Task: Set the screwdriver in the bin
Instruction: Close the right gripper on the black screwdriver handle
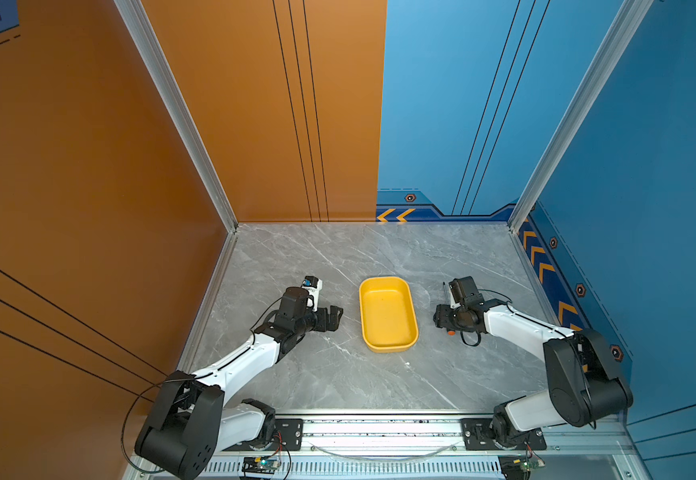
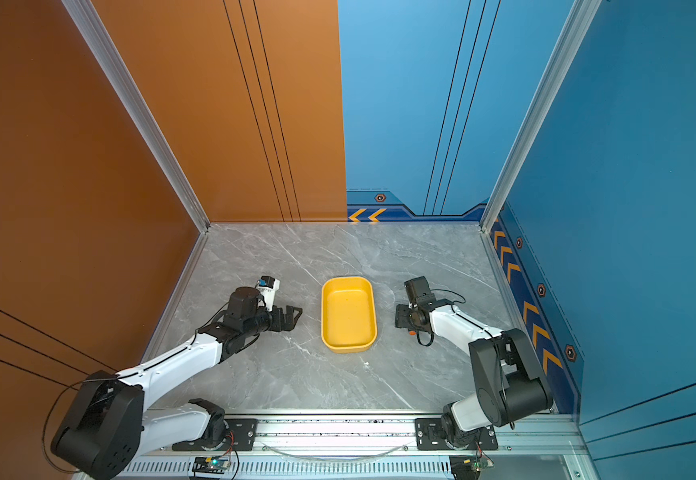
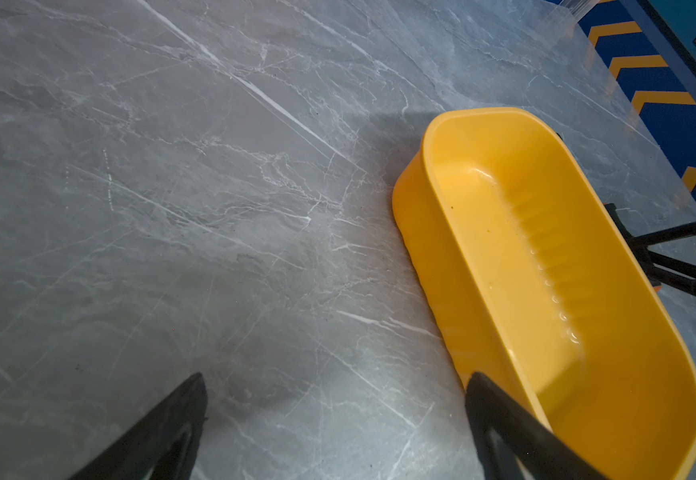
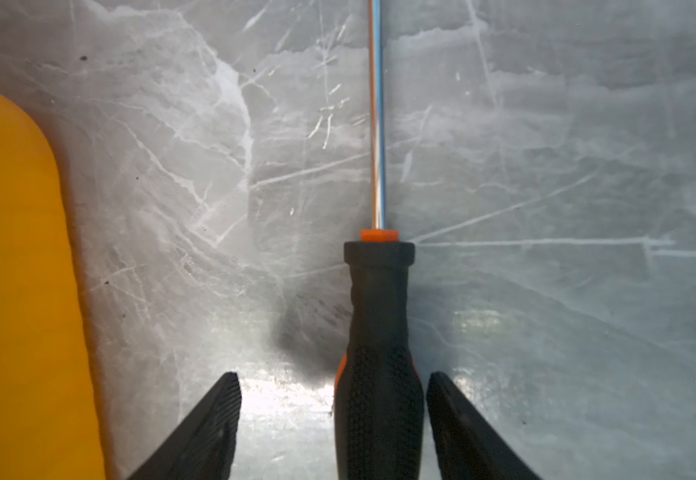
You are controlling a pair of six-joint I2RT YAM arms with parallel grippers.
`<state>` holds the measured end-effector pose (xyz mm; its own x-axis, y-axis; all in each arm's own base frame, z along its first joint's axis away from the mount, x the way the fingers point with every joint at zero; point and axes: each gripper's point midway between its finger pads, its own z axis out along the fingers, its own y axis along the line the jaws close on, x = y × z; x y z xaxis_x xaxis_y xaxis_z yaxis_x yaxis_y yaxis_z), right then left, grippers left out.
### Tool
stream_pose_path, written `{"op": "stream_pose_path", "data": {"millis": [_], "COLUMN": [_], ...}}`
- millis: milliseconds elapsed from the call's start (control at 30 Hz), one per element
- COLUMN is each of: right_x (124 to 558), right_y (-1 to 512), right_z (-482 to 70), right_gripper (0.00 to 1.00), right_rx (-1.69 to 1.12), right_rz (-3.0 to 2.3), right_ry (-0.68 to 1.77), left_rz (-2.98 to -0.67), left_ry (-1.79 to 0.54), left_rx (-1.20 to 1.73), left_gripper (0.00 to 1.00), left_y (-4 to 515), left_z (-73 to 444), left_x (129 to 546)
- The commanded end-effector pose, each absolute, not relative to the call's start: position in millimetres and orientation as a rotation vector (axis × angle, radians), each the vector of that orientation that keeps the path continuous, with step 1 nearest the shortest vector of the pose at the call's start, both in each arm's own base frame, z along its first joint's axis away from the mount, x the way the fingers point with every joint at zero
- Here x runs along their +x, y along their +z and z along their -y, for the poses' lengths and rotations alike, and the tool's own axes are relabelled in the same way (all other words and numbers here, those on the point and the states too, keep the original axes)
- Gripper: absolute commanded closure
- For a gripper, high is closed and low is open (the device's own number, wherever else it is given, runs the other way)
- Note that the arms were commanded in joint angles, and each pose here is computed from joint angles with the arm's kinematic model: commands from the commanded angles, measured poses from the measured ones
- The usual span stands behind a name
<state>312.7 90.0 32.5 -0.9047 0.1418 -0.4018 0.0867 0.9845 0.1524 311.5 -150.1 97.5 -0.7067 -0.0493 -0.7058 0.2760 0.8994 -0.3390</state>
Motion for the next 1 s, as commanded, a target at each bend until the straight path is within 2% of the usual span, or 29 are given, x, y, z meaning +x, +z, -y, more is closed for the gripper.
{"op": "stream_pose_path", "data": {"millis": [0,167,267,533,700,967], "right_x": [313,312,311,307,306,308], "right_y": [28,21,19,13,11,34], "right_z": [-82,-81,-82,-83,-87,-96], "right_gripper": [0.39,0.47,0.55,0.85,1.0,1.0], "right_rx": [0.205,0.21,0.215,0.209,0.212,0.225], "right_rz": [-2.736,-2.762,-2.77,-2.803,-2.814,-2.769], "right_ry": [0.107,0.084,0.085,0.097,0.13,0.226], "left_rz": [-2.312,-2.312,-2.316,-2.334,-2.333,-2.336], "left_ry": [-0.546,-0.55,-0.544,-0.536,-0.552,-0.594], "left_rx": [0.163,0.163,0.167,0.168,0.171,0.182], "left_gripper": [0.02,0.02,0.02,0.02,0.02,0.02], "left_y": [99,99,100,98,100,101], "left_z": [150,151,150,149,151,157], "left_x": [307,306,305,302,302,300]}}
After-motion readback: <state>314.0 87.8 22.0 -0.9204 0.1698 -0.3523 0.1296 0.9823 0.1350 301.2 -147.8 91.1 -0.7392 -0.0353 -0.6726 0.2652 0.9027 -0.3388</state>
